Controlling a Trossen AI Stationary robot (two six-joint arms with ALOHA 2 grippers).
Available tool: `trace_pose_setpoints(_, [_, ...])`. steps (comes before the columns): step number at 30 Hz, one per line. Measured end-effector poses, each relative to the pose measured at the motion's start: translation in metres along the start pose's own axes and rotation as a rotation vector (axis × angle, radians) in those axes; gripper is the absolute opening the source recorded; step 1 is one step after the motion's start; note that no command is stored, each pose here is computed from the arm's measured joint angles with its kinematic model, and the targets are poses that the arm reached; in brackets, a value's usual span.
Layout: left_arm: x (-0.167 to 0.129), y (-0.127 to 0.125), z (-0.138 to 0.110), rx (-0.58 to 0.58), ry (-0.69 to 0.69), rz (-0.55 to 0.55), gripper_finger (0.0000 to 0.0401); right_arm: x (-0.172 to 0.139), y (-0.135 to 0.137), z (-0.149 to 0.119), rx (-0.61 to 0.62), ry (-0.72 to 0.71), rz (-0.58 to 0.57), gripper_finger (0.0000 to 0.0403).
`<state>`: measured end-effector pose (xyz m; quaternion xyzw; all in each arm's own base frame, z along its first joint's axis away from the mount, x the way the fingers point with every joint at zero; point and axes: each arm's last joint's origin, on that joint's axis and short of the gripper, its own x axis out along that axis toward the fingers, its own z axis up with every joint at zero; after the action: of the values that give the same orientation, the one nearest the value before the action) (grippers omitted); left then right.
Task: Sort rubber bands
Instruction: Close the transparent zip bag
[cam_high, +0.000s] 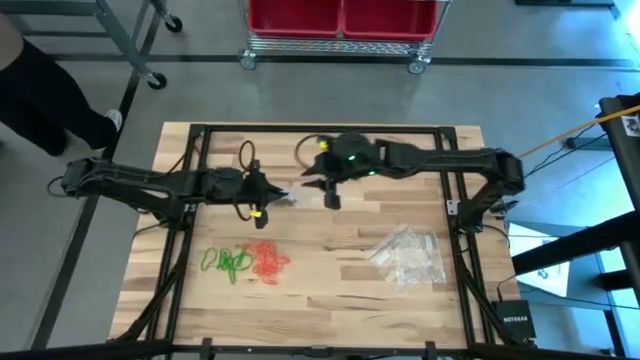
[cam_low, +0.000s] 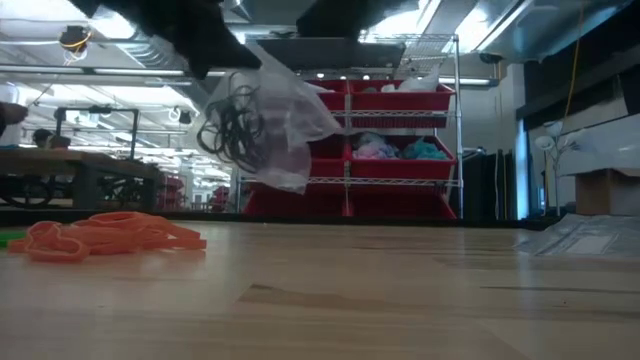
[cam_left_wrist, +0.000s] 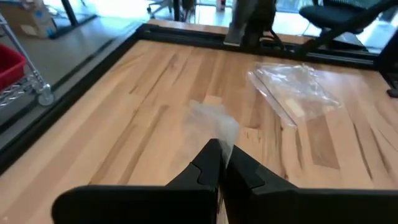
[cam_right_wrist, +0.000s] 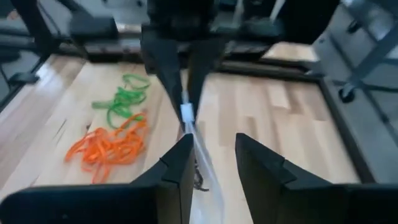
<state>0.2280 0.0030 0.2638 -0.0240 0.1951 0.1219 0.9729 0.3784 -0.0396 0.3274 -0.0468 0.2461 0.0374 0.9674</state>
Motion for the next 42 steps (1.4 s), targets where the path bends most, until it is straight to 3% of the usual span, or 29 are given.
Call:
trace_pose_setpoints(9, [0.003,-0.002,0.012,0.011,0.049,0.005,0.0000,0.039,0.002,0.002,0.019,0.066,0.145,0.0111])
trace_pose_setpoints(17, [0.003,-0.003,0.013,0.009,0.035,-0.009,0.0000,0.041,-0.001,0.004,0.012,0.051,0.063,0.0111])
trace_pose_setpoints(35, [0.003,-0.004,0.013,0.016,0.040,-0.034,0.0000,0.051,0.000,0.002,0.033,0.028,0.119,0.0110])
trace_pose_setpoints(42, [0.003,-0.004,0.013,0.018,0.043,-0.032,0.0000,0.051,0.000,0.001,0.034,0.032,0.121,0.0055])
